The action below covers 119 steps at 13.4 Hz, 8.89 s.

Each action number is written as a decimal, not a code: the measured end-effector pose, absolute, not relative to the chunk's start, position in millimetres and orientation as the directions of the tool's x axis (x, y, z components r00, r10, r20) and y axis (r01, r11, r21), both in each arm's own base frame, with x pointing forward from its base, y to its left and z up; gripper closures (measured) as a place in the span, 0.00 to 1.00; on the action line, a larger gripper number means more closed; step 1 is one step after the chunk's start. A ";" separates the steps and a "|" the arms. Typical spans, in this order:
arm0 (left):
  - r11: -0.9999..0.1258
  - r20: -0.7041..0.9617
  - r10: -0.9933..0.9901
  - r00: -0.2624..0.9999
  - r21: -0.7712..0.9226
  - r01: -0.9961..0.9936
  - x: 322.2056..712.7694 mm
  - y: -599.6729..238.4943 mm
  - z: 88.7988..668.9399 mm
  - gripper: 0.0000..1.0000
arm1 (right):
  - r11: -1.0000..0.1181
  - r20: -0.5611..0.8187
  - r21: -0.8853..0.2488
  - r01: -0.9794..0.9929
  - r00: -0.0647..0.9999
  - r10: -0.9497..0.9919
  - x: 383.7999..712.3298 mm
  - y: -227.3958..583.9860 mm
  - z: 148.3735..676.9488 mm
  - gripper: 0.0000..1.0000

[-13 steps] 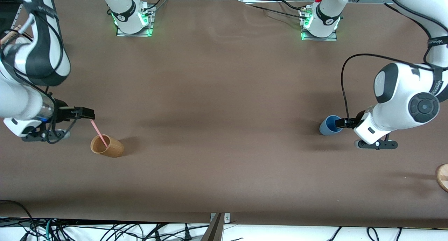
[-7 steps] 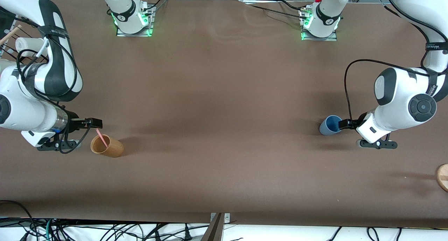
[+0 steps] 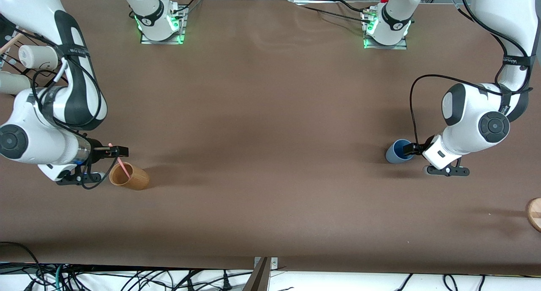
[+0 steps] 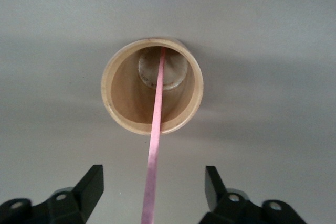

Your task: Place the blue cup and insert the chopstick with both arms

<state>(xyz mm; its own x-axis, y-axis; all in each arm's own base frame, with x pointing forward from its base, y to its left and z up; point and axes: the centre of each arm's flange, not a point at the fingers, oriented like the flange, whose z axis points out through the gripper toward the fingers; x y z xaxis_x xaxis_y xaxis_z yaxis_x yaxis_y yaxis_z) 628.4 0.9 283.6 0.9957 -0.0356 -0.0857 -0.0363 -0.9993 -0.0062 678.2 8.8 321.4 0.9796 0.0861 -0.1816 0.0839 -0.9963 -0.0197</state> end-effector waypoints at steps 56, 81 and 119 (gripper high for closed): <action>-0.991 0.005 0.066 0.998 0.115 0.065 579.6 -477.1 291.6 0.47 | -0.999 -0.284 -0.041 -0.031 0.959 -0.018 642.2 183.7 501.6 0.94; -0.998 -0.020 -0.057 0.998 0.042 -0.056 593.8 -32.4 619.4 0.00 | -0.857 -0.394 -0.087 -0.508 0.808 -0.439 541.0 479.7 442.0 0.94; -0.999 -0.086 -0.007 0.996 0.040 -0.004 564.6 -39.7 597.6 0.00 | -0.996 -0.025 0.025 0.091 0.996 0.090 546.0 63.5 628.2 0.00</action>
<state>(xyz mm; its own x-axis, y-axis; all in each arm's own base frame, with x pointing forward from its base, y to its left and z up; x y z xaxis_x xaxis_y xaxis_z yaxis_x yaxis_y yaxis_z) 564.6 -39.7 597.6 0.9963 -0.0072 -0.0856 -0.0038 -0.9992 0.0401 546.0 63.5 628.2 0.9956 0.0902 -0.0253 0.0908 -0.9955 0.0252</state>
